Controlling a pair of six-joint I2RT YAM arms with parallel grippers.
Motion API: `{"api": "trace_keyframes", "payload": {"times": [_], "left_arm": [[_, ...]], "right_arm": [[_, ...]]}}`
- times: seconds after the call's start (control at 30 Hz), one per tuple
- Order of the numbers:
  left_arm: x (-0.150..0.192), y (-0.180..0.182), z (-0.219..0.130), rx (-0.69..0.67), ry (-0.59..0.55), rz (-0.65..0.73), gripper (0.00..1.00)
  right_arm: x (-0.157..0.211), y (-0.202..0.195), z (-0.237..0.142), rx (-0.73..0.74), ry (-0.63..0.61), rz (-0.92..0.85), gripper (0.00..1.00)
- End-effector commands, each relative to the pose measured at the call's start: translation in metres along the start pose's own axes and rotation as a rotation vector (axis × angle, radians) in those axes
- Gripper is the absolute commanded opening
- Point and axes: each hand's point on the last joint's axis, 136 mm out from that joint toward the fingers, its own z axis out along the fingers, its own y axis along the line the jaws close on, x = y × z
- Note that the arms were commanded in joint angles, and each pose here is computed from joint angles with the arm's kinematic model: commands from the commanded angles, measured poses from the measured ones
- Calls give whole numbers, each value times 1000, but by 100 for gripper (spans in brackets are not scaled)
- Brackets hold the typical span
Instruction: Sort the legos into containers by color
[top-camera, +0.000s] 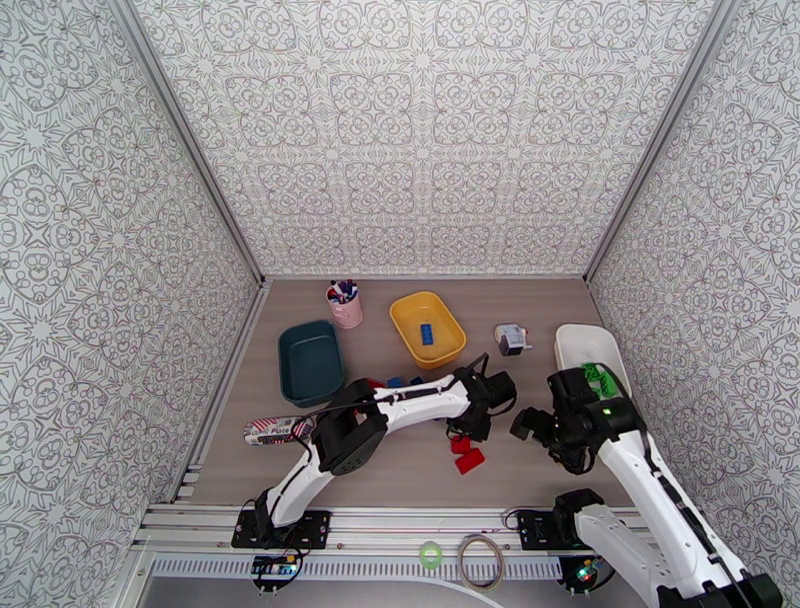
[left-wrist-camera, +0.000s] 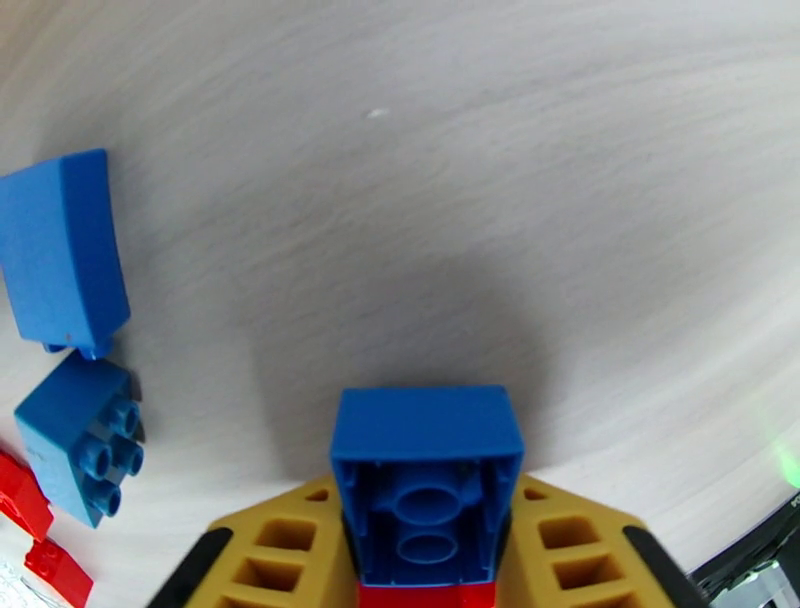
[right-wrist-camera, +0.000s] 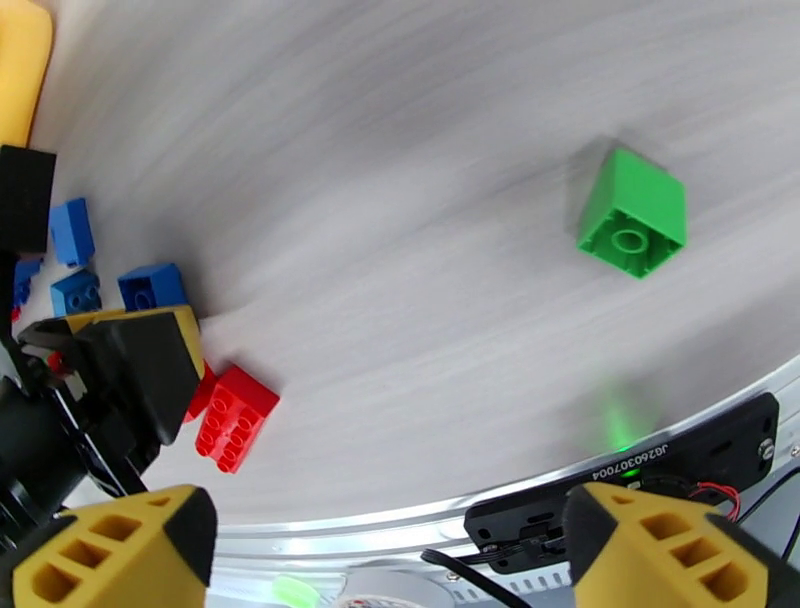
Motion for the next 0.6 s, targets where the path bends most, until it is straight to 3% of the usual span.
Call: {"api": "trace_keyframes", "payload": {"times": [0.0, 0.2, 0.37, 0.4, 0.5, 0.57], "left_arm": [[-25, -3, -49, 72, -99, -20, 31], [-55, 5, -91, 177, -187, -68, 31], [-83, 31, -119, 227, -245, -130, 31], [-88, 38, -124, 230, -255, -142, 32], [-107, 66, -135, 237, -281, -194, 32], [-120, 86, -139, 236, -292, -228, 32]], "right_arm": [[-15, 12, -19, -71, -99, 4, 99], [-15, 70, -10, -345, -14, -21, 99], [-37, 111, -23, -502, -62, -43, 99], [-40, 116, -22, -504, -45, -54, 95], [-46, 134, -12, -492, 23, -86, 69], [-50, 147, -8, -490, 40, -103, 67]]}}
